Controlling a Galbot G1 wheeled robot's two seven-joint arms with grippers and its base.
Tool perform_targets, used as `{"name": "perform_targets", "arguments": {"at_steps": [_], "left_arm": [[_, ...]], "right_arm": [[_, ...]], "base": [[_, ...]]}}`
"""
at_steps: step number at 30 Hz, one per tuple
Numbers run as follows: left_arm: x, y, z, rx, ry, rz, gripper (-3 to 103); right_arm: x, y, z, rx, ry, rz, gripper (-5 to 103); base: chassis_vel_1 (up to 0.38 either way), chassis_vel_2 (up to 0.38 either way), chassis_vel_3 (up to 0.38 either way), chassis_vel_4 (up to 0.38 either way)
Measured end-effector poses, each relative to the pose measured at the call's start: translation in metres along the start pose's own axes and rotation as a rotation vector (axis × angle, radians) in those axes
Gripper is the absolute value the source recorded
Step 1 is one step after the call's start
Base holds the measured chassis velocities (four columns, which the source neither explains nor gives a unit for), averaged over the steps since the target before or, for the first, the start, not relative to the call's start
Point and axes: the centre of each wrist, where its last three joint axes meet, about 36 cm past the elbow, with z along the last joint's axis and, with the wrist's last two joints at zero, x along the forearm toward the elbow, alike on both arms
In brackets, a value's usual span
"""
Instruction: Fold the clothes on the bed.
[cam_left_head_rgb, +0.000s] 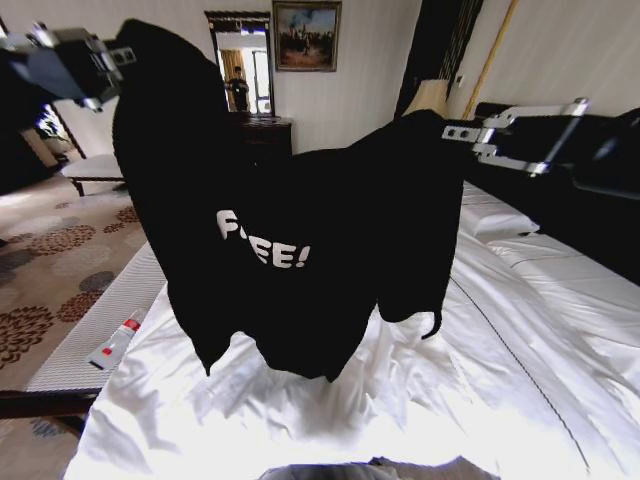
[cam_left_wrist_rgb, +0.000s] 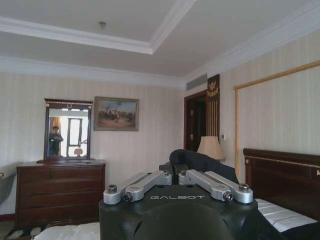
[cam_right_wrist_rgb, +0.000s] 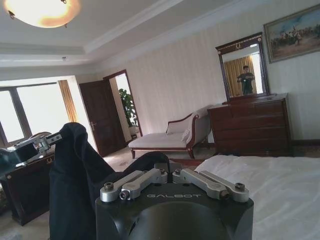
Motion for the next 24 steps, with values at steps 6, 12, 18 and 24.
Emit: {"name": "perform_targets", "arguments": {"at_steps": [6, 12, 18, 24], "left_arm": [[-0.034, 0.01, 0.061, 0.03, 0.112, -0.002, 1], [-0.053, 0.003, 0.113, 0.016, 0.199, 0.039, 1], [-0.083, 0.004, 0.161, 0.013, 0.254, 0.063, 1], [-0.135, 0.019, 0.218, 0.028, 0.282, 0.019, 1]], "right_arm": [[-0.051, -0.04, 0.032, -0.086, 0.052, 0.019, 0], [-0.12, -0.081, 0.072, -0.179, 0.116, 0.041, 0], [-0.181, -0.115, 0.112, -0.239, 0.157, 0.065, 0], [-0.237, -0.162, 0.152, -0.278, 0.183, 0.132, 0]], "base": [[0.0, 0.0, 0.0, 0.0], [0.0, 0.0, 0.0, 0.0], [0.0, 0.0, 0.0, 0.0], [0.0, 0.0, 0.0, 0.0]]}}
